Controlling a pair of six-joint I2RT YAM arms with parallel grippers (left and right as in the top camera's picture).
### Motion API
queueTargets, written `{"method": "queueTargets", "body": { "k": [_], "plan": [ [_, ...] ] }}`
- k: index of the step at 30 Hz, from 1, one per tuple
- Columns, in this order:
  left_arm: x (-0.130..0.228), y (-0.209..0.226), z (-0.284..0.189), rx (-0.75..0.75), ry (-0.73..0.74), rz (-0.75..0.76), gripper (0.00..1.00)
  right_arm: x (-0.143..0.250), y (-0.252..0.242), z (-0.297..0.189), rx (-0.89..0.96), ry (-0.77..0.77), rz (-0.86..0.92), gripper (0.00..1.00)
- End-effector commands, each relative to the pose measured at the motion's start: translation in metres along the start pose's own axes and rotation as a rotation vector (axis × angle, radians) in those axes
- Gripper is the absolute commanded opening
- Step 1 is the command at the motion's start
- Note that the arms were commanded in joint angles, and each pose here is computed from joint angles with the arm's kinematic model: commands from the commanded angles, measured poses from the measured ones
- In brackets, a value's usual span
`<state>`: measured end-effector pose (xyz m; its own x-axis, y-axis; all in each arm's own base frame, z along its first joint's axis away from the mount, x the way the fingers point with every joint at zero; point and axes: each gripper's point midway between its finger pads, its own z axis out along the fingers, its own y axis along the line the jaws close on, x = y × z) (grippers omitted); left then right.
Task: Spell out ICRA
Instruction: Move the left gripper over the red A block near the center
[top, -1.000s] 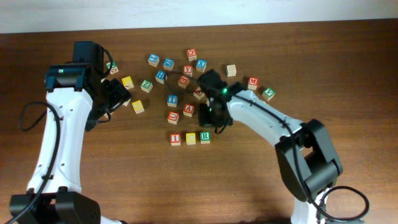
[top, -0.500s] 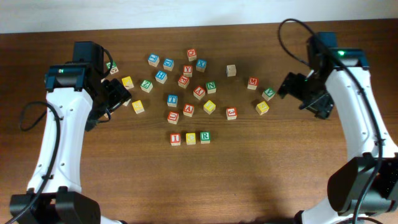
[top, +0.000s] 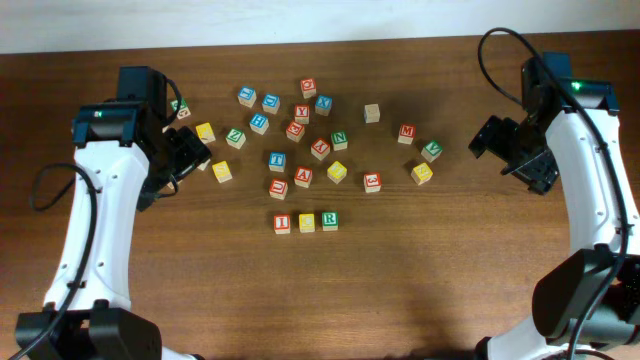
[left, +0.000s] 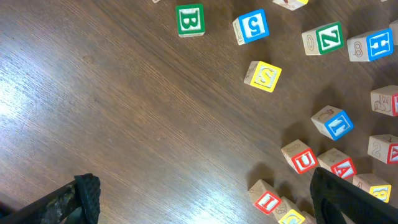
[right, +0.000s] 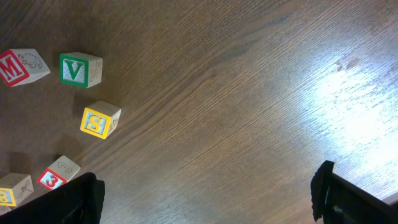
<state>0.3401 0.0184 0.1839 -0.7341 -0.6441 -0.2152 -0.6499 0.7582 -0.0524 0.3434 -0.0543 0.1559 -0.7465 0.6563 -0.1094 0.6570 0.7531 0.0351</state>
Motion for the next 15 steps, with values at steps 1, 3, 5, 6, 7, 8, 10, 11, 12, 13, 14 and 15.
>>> {"method": "queueTargets", "body": {
  "k": [1,3,5,6,7,8,10,11,12,13,14,15],
  "plan": [
    [0.015,-0.012,0.003,0.070,0.085,-0.012,0.99,-0.002,-0.004,0.000,0.017,-0.010,0.008,0.98],
    [0.031,-0.043,-0.004,0.244,0.185,0.048,0.99,-0.002,-0.004,0.000,0.017,-0.010,0.008,0.98],
    [0.051,-0.102,-0.029,0.573,0.204,0.373,0.99,-0.002,-0.004,0.000,0.017,-0.010,0.008,0.98],
    [0.058,-0.111,-0.031,0.592,0.200,0.415,0.99,-0.002,-0.004,0.000,0.017,-0.010,0.008,0.98],
    [0.066,-0.118,-0.028,0.540,0.160,0.478,0.99,-0.002,-0.004,0.000,0.017,-0.010,0.008,0.98],
    [0.069,-0.120,-0.022,0.461,0.106,0.524,0.99,-0.002,-0.004,0.000,0.017,-0.010,0.008,0.98],
    [0.074,-0.126,-0.010,0.316,0.003,0.614,0.99,-0.002,-0.004,0.000,0.017,-0.010,0.008,0.98],
    [0.081,-0.136,-0.006,0.291,-0.030,0.656,0.99,-0.002,-0.004,0.000,0.017,-0.010,0.008,0.98],
    [0.092,-0.149,-0.005,0.304,-0.038,0.696,0.99,-0.002,-0.004,0.000,0.017,-0.010,0.008,0.98],
    [0.102,-0.156,-0.004,0.312,-0.037,0.725,0.99,-0.002,-0.004,0.000,0.017,-0.010,0.008,0.98],
    [0.106,-0.169,-0.006,0.336,-0.064,0.745,0.99,-0.002,-0.004,0.000,0.017,-0.010,0.008,0.98],
    [0.108,-0.177,-0.006,0.350,-0.083,0.759,0.99,-0.002,-0.004,0.000,0.017,-0.010,0.008,0.99]
  ]
}}
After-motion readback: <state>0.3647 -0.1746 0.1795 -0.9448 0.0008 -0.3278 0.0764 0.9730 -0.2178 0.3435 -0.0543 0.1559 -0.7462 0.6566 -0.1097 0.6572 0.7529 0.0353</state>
